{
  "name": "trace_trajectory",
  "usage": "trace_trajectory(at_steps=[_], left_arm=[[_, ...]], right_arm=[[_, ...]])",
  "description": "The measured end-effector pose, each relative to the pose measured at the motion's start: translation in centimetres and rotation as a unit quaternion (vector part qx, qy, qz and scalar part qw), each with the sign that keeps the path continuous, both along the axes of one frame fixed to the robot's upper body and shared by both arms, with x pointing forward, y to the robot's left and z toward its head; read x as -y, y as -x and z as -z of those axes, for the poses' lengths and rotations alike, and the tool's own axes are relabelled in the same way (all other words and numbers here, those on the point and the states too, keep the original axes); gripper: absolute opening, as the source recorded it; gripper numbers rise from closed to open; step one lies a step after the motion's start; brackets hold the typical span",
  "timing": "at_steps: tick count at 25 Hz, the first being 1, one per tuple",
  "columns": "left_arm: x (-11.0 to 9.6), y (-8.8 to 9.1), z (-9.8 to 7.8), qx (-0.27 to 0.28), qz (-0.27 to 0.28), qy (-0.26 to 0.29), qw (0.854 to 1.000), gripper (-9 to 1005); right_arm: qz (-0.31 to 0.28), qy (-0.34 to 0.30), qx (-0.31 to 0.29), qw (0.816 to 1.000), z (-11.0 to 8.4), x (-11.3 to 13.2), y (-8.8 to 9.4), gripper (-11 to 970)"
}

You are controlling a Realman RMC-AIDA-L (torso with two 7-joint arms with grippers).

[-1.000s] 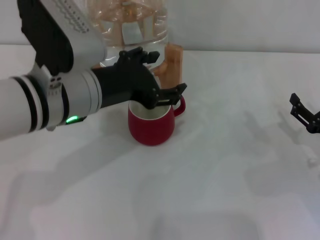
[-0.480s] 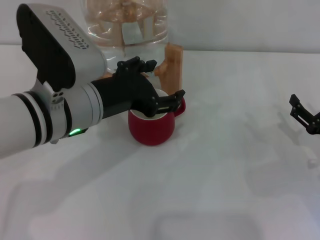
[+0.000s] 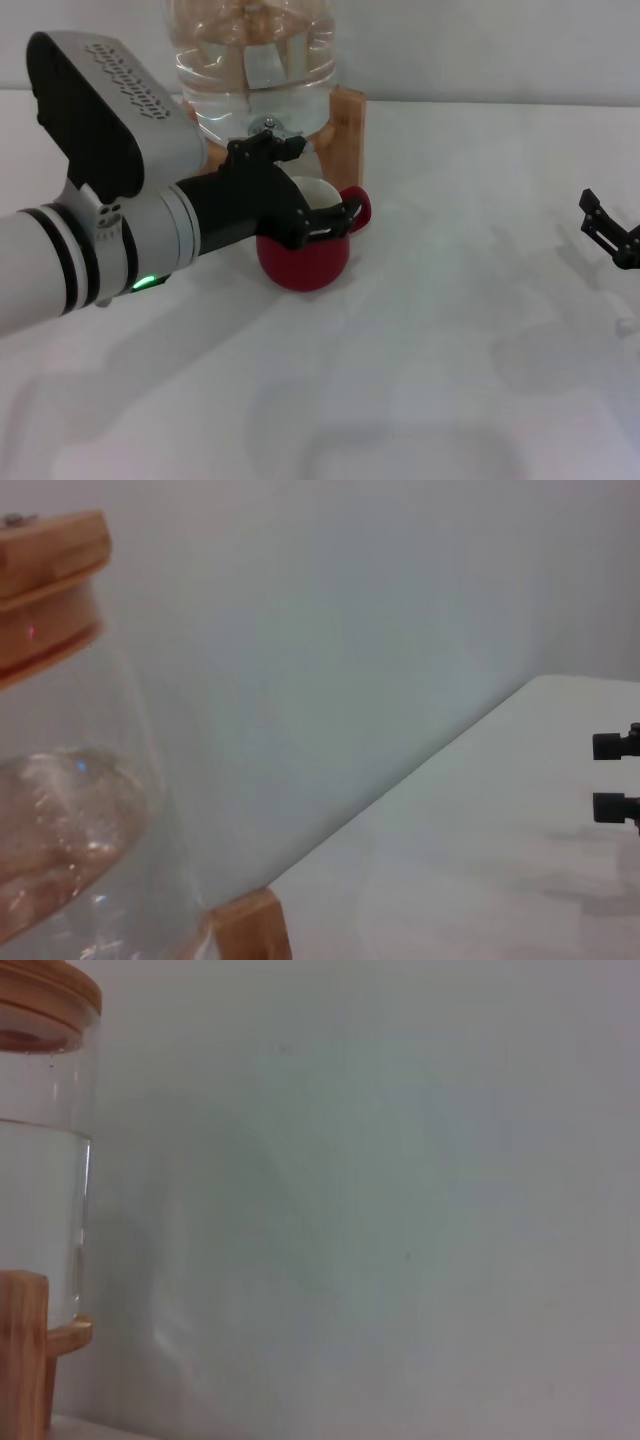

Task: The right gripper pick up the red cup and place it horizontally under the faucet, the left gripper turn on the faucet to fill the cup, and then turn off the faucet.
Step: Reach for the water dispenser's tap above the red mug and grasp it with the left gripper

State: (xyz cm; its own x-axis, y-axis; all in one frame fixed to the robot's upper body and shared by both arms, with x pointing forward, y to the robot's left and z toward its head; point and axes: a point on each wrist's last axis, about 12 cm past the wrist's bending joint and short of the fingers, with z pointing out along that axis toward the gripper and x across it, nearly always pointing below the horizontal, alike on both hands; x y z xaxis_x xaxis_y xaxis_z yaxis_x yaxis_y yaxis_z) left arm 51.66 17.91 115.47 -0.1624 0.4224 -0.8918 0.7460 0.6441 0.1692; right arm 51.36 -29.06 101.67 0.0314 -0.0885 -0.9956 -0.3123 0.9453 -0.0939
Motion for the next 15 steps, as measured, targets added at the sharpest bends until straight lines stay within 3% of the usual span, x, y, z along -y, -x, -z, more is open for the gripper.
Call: trace_trajectory(at_steps=[15], left_arm=[[0.37,-0.01,-0.29,0.005,0.006,0.0,1.0,883]], right_arm=[[0.0,0.0,-0.001,1.0,0.04,0.02,0.06,861]])
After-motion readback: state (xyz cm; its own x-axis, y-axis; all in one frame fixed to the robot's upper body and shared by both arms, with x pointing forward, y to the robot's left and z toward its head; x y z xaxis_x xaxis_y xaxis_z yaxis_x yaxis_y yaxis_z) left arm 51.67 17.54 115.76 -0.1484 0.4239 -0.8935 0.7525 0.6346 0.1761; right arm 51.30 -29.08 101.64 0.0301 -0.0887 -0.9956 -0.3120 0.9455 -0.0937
